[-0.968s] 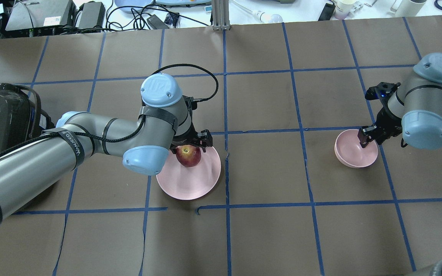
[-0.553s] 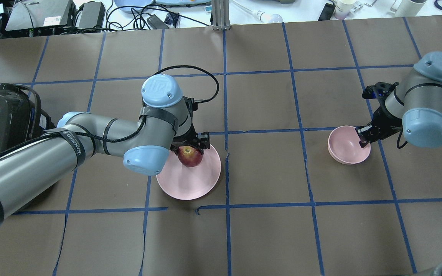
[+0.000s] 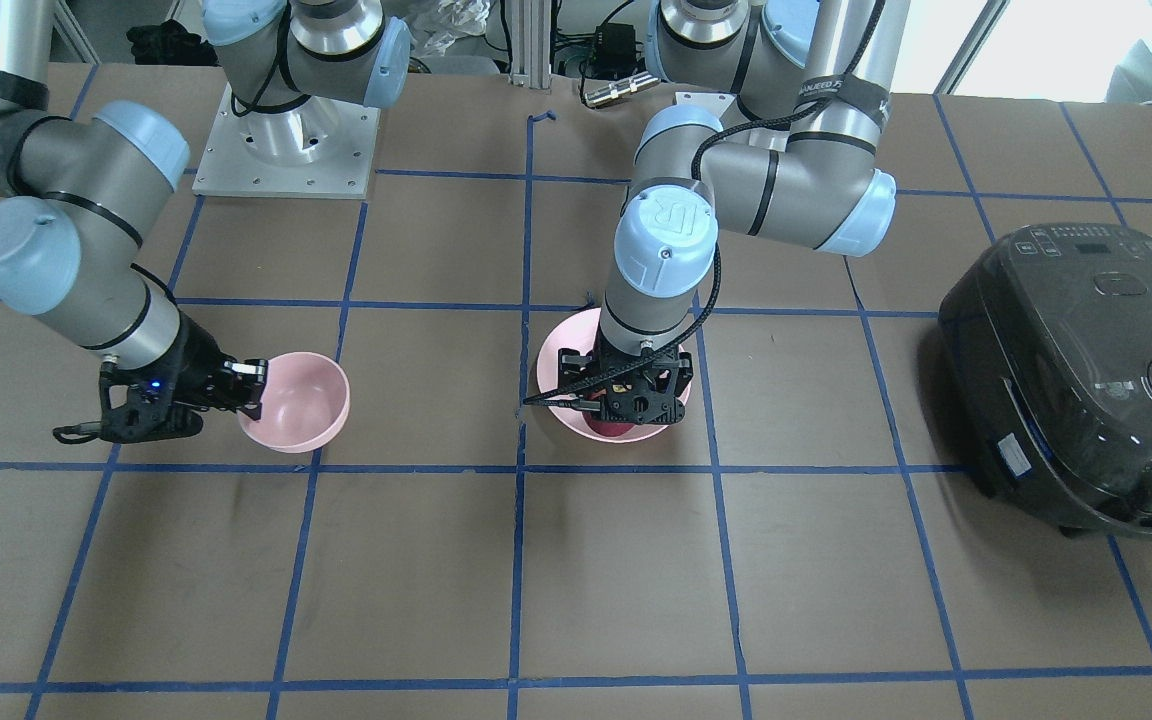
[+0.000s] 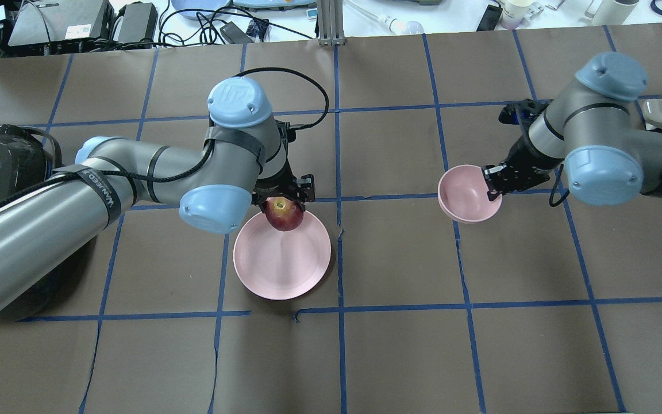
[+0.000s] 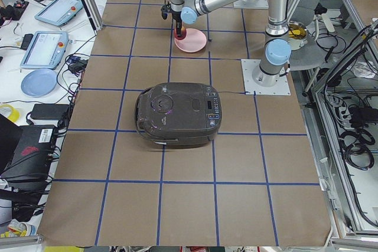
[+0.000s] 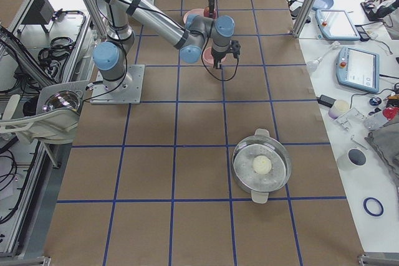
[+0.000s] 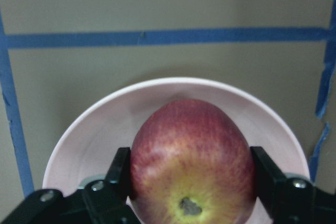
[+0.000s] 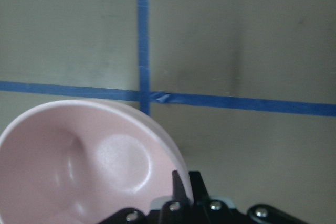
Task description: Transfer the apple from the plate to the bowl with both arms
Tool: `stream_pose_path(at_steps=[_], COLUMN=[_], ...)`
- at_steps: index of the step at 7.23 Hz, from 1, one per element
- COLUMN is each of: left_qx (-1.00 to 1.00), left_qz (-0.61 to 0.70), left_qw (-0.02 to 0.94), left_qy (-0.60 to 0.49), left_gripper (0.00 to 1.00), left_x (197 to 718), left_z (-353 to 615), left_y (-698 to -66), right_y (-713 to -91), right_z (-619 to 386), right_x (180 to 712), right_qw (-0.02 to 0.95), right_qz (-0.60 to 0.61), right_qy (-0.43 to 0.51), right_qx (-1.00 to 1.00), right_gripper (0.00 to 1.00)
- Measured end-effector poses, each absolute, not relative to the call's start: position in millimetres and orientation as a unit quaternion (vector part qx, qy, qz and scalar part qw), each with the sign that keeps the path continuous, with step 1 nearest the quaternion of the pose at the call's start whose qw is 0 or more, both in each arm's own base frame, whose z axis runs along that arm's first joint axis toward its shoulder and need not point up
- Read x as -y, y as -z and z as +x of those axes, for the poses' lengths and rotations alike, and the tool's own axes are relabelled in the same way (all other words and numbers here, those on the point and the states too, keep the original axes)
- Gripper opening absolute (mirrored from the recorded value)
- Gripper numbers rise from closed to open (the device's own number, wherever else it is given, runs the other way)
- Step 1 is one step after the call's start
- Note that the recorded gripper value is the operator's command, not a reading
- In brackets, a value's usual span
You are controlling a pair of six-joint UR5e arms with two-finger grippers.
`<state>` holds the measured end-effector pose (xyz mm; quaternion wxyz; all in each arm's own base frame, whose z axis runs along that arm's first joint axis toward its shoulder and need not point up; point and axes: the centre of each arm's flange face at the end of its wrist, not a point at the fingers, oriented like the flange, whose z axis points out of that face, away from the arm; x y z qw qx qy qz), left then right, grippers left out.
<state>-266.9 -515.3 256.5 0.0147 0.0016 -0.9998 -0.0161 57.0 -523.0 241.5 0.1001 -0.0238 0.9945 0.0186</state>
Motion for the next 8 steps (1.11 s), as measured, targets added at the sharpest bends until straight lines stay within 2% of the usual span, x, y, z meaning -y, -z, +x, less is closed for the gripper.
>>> stream_pose_path(at_steps=[2,5,6,7,8], left_qx=[1.0,0.999,0.999,0.998,0.998], left_qz=[0.013,0.04,0.043,0.046,0.056], left_qw=[0.013,0.014,0.015,0.017,0.018], left_qy=[0.02,0.023,0.025,0.025,0.025], left_gripper=[0.0,0.0,0.0,0.0,0.0], left_x=[538.1,544.2,544.2,544.0,543.9], left_z=[-272.4,-274.4,-274.7,-275.4,-276.8], left_y=[-298.1,-308.8,-307.8,-307.3,-307.1], right_y=[-237.6,-214.5,-210.3,-209.2,-211.5], right_z=[122.0,150.0,151.3,151.6,151.5], right_x=[515.9,498.0,496.0,495.6,496.5], right_qw=[0.11,0.112,0.112,0.112,0.112], right_qz=[-0.026,-0.038,-0.038,-0.037,-0.031], right_qy=[-0.029,-0.058,-0.063,-0.064,-0.062], right_qx=[-0.993,-0.991,-0.991,-0.991,-0.991], right_gripper=[0.0,0.03,0.34,0.89,1.0])
